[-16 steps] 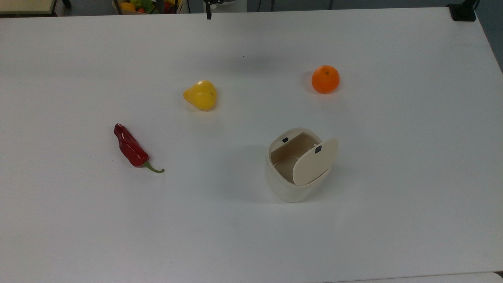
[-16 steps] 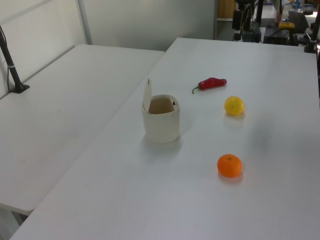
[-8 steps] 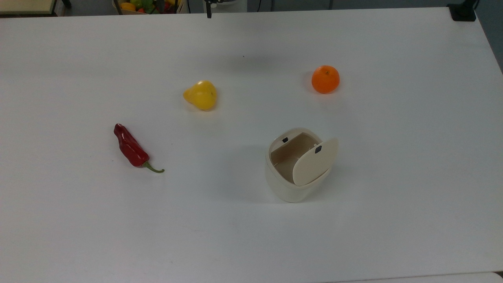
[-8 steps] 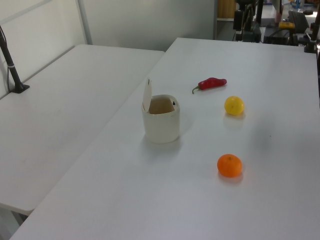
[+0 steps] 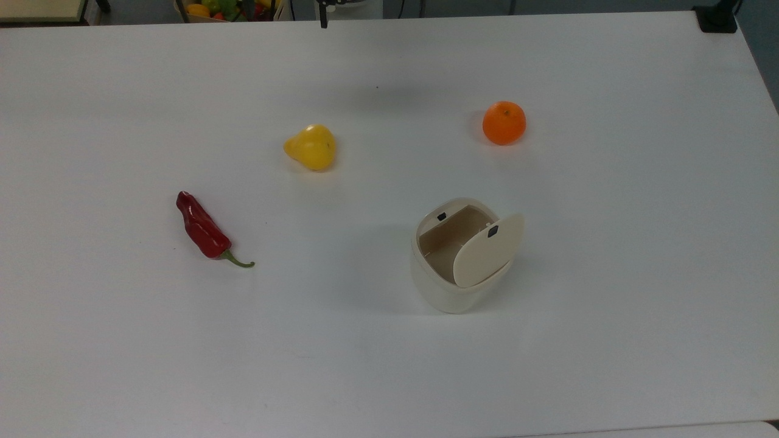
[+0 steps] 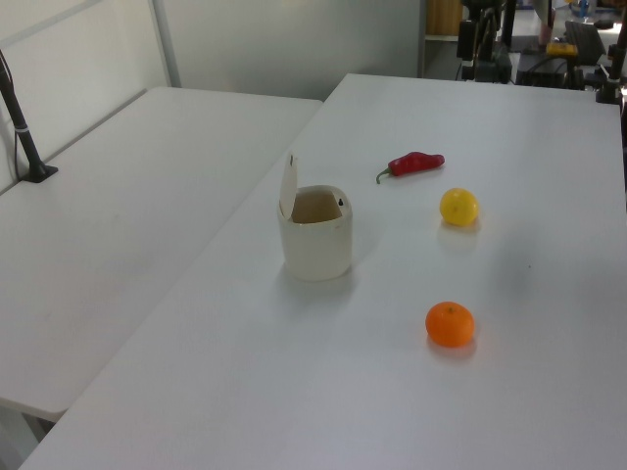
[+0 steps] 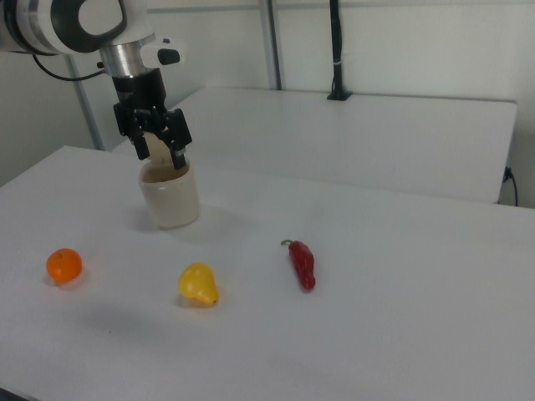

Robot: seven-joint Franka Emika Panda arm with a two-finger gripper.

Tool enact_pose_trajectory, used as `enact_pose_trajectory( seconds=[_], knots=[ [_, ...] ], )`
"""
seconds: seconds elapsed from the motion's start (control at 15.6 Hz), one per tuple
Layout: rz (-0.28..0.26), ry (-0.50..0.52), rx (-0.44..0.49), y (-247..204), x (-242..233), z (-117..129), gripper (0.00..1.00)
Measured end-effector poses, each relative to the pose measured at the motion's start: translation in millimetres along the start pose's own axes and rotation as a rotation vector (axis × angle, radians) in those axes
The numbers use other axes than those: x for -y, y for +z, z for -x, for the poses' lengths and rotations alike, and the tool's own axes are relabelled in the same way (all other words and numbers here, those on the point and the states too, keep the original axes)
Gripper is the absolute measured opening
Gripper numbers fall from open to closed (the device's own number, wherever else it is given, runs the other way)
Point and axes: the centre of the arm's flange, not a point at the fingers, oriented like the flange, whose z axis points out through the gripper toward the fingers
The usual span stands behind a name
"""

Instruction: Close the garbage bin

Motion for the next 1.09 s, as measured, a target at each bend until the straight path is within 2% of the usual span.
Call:
enact_pose_trajectory(
  seconds=[0.38,0.45,0.96,1.09],
  knots=[
    [0.002,0.000,0.000,0.0,-0.3,0.0,0.98],
    [0.008,0.000,-0.001,0.0,-0.8,-0.1,0.90],
    [0.015,0.000,-0.001,0.1,-1.6,-0.2,0.04],
    [0.015,0.000,-0.001,0.2,-1.8,-0.2,0.01]
  ],
)
